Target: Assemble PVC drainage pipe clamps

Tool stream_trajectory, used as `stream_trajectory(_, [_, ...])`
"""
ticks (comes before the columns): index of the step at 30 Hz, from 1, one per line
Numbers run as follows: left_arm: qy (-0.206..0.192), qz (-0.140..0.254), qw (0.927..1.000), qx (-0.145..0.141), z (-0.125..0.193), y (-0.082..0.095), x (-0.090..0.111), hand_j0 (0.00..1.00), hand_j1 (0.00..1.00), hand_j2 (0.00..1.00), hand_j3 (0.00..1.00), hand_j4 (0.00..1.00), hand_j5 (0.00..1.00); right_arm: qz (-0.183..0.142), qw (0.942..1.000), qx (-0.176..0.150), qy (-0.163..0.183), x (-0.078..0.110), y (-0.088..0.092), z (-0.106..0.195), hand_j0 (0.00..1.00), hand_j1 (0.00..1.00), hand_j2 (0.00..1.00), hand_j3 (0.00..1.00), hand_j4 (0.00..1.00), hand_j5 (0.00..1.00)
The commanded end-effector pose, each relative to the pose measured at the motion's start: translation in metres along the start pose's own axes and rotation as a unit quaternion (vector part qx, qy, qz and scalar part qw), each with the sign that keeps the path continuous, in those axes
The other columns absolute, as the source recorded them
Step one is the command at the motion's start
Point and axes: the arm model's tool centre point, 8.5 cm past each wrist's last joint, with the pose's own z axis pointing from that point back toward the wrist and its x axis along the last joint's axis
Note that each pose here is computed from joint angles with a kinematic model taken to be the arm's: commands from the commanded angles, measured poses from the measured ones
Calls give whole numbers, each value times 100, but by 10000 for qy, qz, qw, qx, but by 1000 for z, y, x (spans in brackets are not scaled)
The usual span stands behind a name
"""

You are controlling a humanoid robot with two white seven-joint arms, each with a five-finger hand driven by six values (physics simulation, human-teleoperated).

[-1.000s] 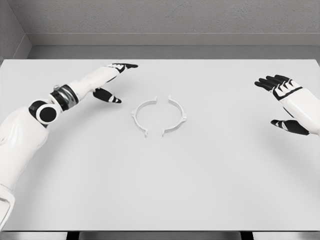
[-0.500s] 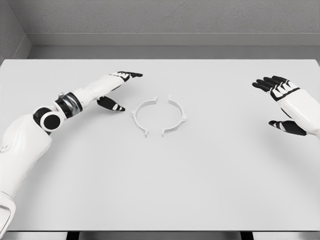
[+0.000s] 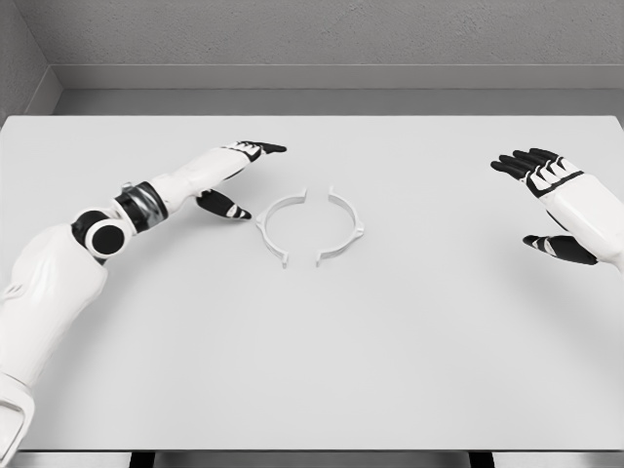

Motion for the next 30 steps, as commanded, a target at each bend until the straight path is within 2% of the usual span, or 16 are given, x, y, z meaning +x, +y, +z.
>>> stream_trajectory(1, [-36, 48, 10000, 31, -3, -1, 3, 100, 100, 100, 100, 100, 100, -26, 10000, -23, -2, 0, -1, 0, 100, 100, 100, 100, 100, 100])
stream_trajectory(6, [-151, 114, 9998, 48, -13, -5, 12, 100, 100, 100, 100, 100, 100, -27, 10000, -31, -9, 0, -1, 0, 100, 100, 100, 100, 100, 100])
stream_trajectory(12, [-157, 118, 9998, 42, -14, -6, 12, 100, 100, 100, 100, 100, 100, -27, 10000, -31, -9, 0, -1, 0, 100, 100, 100, 100, 100, 100])
stream_trajectory(15, [-202, 175, 9996, 33, -17, -11, 16, 100, 100, 100, 100, 100, 100, -33, 10000, -35, -11, 0, -1, 0, 100, 100, 100, 100, 100, 100])
stream_trajectory(24, [-164, 165, 9997, 69, -13, -6, 12, 100, 100, 100, 100, 100, 100, -27, 10000, -30, -12, 0, -2, 0, 100, 100, 100, 100, 100, 100])
stream_trajectory(30, [-271, 71, 9996, 67, -11, -6, 19, 100, 100, 100, 100, 100, 100, -27, 10000, -30, -12, 0, -2, 0, 100, 100, 100, 100, 100, 100])
